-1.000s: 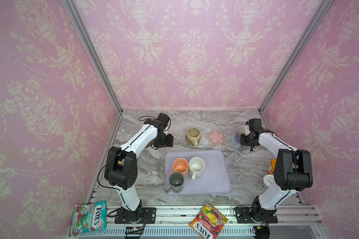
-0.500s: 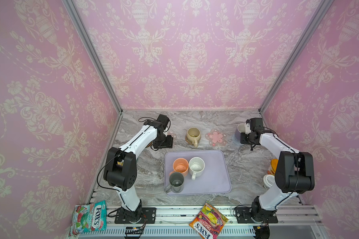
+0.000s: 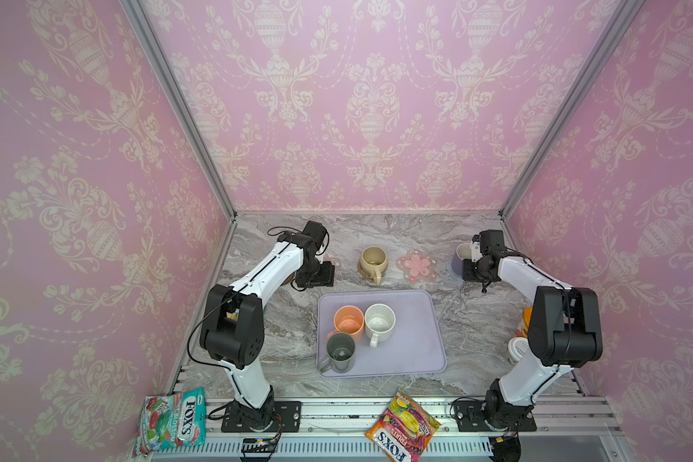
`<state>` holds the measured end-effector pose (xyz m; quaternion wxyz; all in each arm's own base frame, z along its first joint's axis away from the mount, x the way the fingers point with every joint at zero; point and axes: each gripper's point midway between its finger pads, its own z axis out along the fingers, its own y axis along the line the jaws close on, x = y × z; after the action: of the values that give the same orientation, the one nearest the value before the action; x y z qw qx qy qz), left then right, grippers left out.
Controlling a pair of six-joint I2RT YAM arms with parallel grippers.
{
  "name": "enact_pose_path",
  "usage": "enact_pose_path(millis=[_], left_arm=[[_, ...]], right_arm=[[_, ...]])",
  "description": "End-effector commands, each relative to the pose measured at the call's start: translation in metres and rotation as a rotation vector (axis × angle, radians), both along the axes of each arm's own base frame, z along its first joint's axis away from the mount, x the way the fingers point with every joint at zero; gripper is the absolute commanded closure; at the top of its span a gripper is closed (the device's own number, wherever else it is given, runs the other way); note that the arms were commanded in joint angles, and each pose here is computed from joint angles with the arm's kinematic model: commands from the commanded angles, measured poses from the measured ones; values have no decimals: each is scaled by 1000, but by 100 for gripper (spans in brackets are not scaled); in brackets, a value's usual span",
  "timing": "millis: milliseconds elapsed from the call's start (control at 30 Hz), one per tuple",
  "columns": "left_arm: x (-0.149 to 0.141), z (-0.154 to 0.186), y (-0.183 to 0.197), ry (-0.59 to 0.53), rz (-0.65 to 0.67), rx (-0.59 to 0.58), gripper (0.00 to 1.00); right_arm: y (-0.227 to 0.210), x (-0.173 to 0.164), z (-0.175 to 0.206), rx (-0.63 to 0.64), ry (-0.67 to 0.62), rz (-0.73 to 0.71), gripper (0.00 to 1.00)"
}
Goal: Place cups on coasters
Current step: Place the cup on the coaster.
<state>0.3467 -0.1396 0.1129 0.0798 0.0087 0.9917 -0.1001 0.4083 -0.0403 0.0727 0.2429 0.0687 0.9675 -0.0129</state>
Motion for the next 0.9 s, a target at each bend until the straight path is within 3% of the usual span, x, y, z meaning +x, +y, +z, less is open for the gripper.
enact_pose_path(millis=[0,67,167,500,867], left_arm=[[4,5,-2,-6,16,-23,32],[5,6,-3,-11,16,-25,32],[3,7,-3,-11,17,-27,32],[-11,17,8,-28,21,2,32],[-46,30,26,-41,22,39,31]], right_arm=[[-5,1,4,-6,-3,-27,84],[-5,-2,4,-2,6,-35,72],[-3,-5,5,8,11,-41,64],[-7,-13,28,-1,-18,-86,59],[8,-44,71,8,-73,-94,58]])
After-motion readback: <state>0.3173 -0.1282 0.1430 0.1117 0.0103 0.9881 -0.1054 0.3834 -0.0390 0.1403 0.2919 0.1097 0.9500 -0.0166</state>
